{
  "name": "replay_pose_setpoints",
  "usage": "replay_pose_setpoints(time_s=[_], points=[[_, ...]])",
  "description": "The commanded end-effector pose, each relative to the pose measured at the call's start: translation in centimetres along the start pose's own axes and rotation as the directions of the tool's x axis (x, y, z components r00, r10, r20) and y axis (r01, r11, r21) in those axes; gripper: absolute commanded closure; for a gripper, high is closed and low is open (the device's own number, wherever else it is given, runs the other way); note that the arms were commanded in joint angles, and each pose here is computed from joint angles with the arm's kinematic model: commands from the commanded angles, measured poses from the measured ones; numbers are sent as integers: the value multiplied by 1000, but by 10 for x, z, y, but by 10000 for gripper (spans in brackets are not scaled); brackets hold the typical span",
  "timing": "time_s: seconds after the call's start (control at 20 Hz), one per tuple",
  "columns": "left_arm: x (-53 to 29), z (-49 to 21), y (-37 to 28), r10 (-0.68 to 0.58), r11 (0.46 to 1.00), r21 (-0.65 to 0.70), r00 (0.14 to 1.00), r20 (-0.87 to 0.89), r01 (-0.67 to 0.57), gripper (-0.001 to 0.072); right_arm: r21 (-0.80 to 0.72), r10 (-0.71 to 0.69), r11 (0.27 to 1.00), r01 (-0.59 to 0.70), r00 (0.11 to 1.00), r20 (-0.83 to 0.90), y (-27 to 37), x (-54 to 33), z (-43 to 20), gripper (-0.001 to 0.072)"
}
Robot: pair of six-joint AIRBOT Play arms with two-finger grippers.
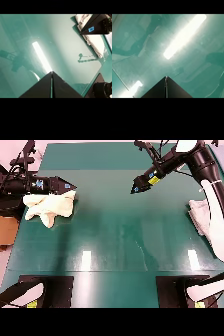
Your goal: Fold the shirts.
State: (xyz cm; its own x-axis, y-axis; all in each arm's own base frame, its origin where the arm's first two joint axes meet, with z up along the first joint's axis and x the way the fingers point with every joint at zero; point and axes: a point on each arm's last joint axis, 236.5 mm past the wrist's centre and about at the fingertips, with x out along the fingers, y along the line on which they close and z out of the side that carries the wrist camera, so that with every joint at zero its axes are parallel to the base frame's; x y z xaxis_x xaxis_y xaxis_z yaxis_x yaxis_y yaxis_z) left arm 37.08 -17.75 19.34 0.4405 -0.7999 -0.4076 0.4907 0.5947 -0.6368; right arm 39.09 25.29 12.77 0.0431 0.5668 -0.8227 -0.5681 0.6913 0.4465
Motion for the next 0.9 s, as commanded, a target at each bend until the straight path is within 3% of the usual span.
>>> replay_pose_setpoints(time_s=[0.0,0.85], points=[[1,-1,1,2,1000,-2,1000,-3,-2,678,1,0,1000,0,1000,-2,0,1,0,691],[-1,21,-12,-55,996,-68,994,89,61,678,6,-8,1000,8,999,44,-5,5,12,691]])
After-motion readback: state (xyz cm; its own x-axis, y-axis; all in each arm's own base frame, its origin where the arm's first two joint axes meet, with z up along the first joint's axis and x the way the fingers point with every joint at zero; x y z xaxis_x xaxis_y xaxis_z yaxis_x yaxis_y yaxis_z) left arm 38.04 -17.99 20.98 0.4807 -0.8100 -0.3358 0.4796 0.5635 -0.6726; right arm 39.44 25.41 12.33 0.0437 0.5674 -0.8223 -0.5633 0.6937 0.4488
